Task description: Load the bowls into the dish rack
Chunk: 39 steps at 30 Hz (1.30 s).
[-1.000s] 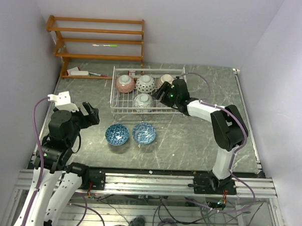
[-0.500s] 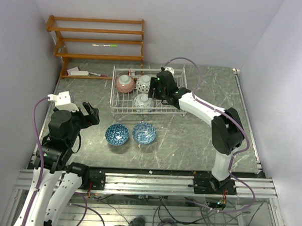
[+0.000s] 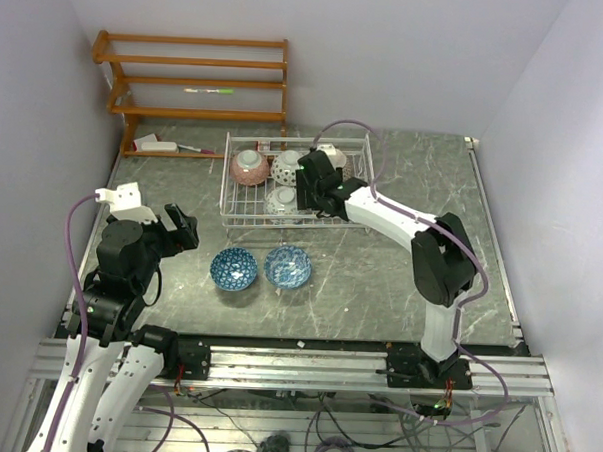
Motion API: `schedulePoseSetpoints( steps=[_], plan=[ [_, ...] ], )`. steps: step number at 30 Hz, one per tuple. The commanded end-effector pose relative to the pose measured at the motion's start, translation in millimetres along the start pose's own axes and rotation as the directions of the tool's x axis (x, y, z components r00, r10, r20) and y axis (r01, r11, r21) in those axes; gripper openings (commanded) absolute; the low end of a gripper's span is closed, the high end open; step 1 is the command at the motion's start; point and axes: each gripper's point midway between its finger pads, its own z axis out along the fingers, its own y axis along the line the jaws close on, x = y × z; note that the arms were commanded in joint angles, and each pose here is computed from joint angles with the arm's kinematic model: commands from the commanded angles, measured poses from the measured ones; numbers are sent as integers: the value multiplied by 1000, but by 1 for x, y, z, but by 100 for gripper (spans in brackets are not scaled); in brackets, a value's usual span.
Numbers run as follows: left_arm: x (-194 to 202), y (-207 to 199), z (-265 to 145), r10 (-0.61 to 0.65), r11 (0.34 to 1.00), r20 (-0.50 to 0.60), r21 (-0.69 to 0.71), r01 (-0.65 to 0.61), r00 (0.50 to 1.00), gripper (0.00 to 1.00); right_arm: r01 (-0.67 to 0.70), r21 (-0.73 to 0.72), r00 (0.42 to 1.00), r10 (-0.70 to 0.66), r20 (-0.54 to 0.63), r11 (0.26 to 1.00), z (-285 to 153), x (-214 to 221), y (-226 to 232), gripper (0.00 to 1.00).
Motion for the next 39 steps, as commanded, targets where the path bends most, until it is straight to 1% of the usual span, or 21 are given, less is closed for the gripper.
schedulePoseSetpoints(
  steps=[1,5,9,11,25,35,39],
  plan=[
    [-5,1,-2,-10,1000,24,-2,10,1000,98,38,-4,999,-38,-14,999,13,4,9,66],
    [-5,1,-2,-10,1000,22,0,10,1000,98,38,-43,999,-38,-11,998,18,3,19,66],
    [-5,0,-1,-8,1000,21,3,8,1000,98,33,-125,999,-31,20,992,17,-6,38,66],
    [-5,1,-1,-8,1000,21,1,8,1000,97,40,-146,999,-39,4,988,26,2,47,66],
    [-5,0,-2,-8,1000,24,2,8,1000,98,32,-253,999,-22,43,967,38,-2,92,65],
    [-5,0,-1,-8,1000,20,4,8,1000,98,64,-323,997,-43,70,944,33,-3,111,65],
    [-5,0,-1,-8,1000,19,4,8,1000,98,72,-305,995,-46,91,950,27,-9,105,65]
  ],
)
